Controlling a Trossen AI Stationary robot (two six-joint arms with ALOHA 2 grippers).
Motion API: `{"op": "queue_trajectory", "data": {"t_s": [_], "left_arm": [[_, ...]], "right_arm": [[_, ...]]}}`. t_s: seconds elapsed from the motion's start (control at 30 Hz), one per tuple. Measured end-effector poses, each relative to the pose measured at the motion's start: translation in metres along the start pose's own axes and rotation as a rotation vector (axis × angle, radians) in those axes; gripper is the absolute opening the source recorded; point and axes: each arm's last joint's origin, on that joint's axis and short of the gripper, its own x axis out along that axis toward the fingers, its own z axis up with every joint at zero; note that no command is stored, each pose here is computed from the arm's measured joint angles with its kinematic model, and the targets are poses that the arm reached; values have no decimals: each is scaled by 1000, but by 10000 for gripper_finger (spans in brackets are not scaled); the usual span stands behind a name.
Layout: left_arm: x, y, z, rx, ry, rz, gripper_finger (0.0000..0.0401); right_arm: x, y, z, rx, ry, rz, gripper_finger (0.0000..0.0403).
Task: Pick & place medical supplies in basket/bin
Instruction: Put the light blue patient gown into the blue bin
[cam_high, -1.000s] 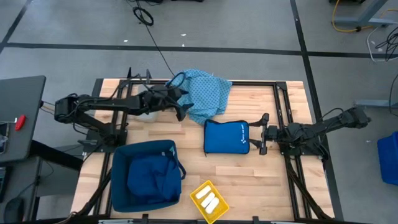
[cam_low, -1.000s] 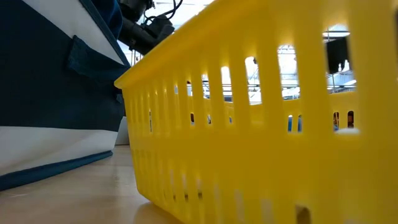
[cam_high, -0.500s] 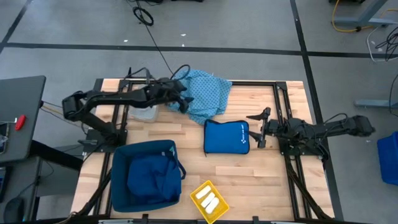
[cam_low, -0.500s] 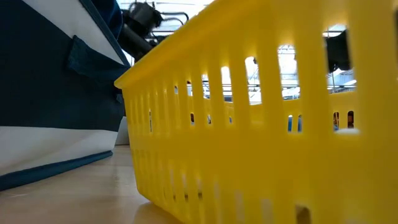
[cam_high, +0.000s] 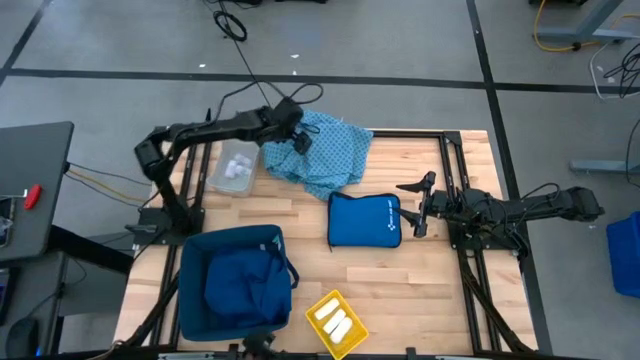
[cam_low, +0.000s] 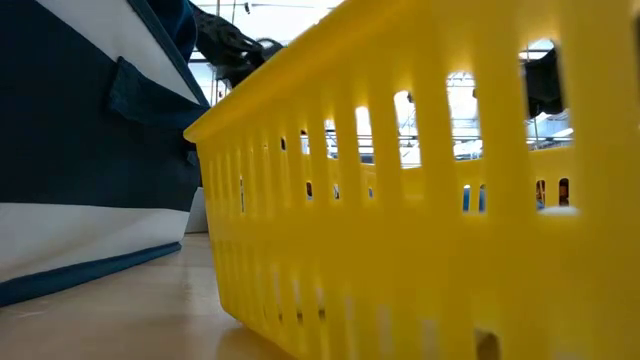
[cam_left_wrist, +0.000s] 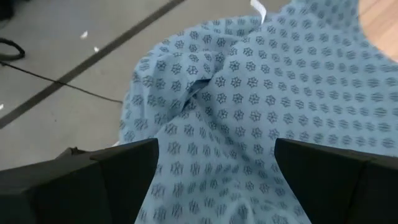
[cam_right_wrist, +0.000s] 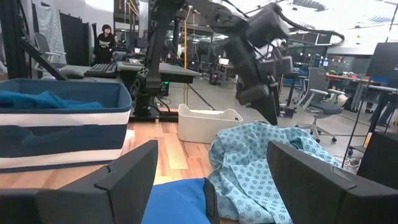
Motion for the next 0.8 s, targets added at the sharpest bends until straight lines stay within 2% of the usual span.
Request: {"op": "queue_trajectory", "data": {"t_s": [0.3, 0.43, 0.53, 0.8], "left_arm": [[35, 12, 22, -61, 180, -3, 324], [42, 21, 33, -80, 230, 17, 324], [46, 27, 37, -96, 255, -9, 324], [52, 48, 34, -150, 352, -65, 324]], "right_arm": [[0, 0, 0, -10, 0, 2, 309], [0, 1, 0, -16, -2, 20, 309], [0, 1, 0, -16, -4, 37, 309], [0, 2, -2, -24, 12, 56, 309]]}}
